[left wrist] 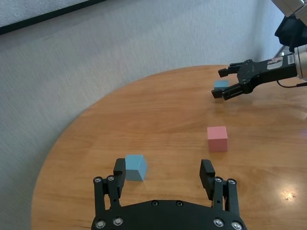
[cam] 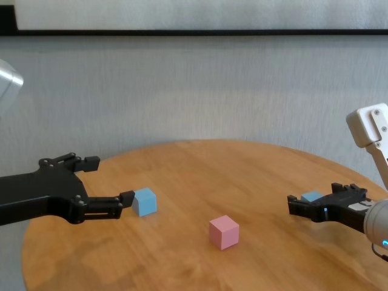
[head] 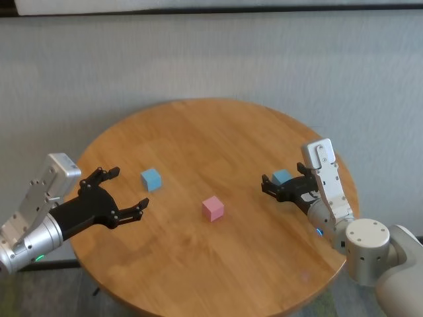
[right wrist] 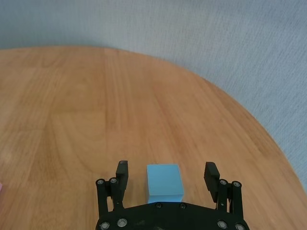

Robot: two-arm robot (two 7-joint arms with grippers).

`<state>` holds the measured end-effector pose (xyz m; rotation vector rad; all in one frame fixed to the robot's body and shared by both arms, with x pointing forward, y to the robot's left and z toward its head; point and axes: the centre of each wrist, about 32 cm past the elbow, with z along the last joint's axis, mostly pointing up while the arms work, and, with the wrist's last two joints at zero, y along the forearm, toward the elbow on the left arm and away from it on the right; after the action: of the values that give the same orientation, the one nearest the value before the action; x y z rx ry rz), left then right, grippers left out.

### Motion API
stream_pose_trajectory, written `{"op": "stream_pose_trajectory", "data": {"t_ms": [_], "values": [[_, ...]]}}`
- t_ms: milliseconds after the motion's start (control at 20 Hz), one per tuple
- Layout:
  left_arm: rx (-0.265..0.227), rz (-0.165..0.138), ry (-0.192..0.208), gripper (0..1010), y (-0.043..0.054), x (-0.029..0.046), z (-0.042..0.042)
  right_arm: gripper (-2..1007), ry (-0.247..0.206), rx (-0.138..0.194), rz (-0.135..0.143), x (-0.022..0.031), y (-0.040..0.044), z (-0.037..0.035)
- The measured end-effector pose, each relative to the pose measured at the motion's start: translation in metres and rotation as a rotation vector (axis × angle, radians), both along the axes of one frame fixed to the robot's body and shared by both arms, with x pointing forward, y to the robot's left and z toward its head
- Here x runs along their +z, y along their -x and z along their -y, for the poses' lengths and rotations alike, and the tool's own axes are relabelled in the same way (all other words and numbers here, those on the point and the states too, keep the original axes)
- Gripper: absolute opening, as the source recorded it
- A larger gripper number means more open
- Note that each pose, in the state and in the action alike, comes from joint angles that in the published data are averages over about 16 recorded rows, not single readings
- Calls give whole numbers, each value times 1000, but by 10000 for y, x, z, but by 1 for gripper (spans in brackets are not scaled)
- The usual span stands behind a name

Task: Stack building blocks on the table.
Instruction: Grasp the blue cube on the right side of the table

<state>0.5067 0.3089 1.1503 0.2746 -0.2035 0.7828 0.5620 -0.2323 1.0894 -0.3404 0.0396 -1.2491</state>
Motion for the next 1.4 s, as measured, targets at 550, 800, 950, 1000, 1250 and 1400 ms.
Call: {"op": "stream_pose_trajectory", "data": {"t_ms": [550,800,950,1000,1250,1400], "values": [[0,0,0,1001,0,0,0,1000,-3,5,-7,-17,-26,-34],[0,0,0,1002,0,0,0,1001,-2,7,-9,-24,-33,-43],[0,0,0,1002,0,0,0,998,0,8,-10,-26,-35,-47],[0,0,0,1002,0,0,0,993,0,8,-11,-26,-36,-47],[0,0,0,1002,0,0,0,942,-1,5,-14,-26,-37,-46],[0,0,0,1002,0,0,0,885,-2,2,-16,-21,-37,-44]]}}
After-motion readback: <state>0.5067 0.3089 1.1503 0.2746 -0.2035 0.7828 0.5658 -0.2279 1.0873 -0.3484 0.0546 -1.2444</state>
